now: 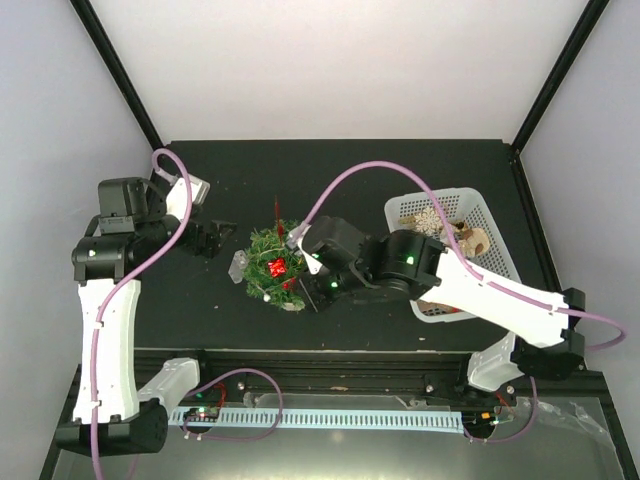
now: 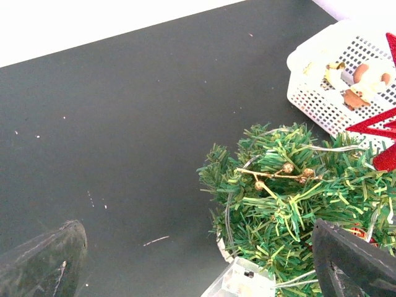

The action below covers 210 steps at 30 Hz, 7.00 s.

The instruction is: Decorate the small christmas tree

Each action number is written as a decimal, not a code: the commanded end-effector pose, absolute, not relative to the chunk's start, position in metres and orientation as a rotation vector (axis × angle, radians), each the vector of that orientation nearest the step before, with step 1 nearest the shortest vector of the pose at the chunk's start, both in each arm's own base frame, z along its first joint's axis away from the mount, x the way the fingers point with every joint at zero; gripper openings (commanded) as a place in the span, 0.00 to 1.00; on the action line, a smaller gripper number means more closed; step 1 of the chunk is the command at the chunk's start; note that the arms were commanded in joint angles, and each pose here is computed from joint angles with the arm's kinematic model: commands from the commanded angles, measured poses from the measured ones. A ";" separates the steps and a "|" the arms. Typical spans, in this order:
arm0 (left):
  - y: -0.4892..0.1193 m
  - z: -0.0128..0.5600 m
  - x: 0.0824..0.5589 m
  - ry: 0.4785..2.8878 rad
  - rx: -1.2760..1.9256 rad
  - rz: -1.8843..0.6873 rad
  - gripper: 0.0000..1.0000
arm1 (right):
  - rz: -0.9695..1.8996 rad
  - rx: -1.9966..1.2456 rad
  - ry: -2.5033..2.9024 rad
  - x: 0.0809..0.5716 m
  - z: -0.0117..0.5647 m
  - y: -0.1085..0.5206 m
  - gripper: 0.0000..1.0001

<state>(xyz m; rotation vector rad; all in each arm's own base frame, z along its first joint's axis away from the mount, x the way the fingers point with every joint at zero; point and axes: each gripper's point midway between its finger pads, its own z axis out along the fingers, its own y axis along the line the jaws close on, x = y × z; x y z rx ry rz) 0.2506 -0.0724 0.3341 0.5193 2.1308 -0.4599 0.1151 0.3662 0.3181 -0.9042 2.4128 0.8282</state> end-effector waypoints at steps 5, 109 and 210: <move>-0.073 0.331 0.236 2.131 0.520 -0.476 0.99 | 0.792 -1.014 2.415 0.105 0.286 0.377 0.04; -0.074 0.324 0.225 2.170 0.498 -0.502 0.99 | 0.384 -0.988 2.391 0.160 0.226 0.390 0.20; 0.059 0.305 0.226 2.297 0.273 -0.360 0.99 | 0.728 -0.327 2.162 0.188 0.373 0.148 1.00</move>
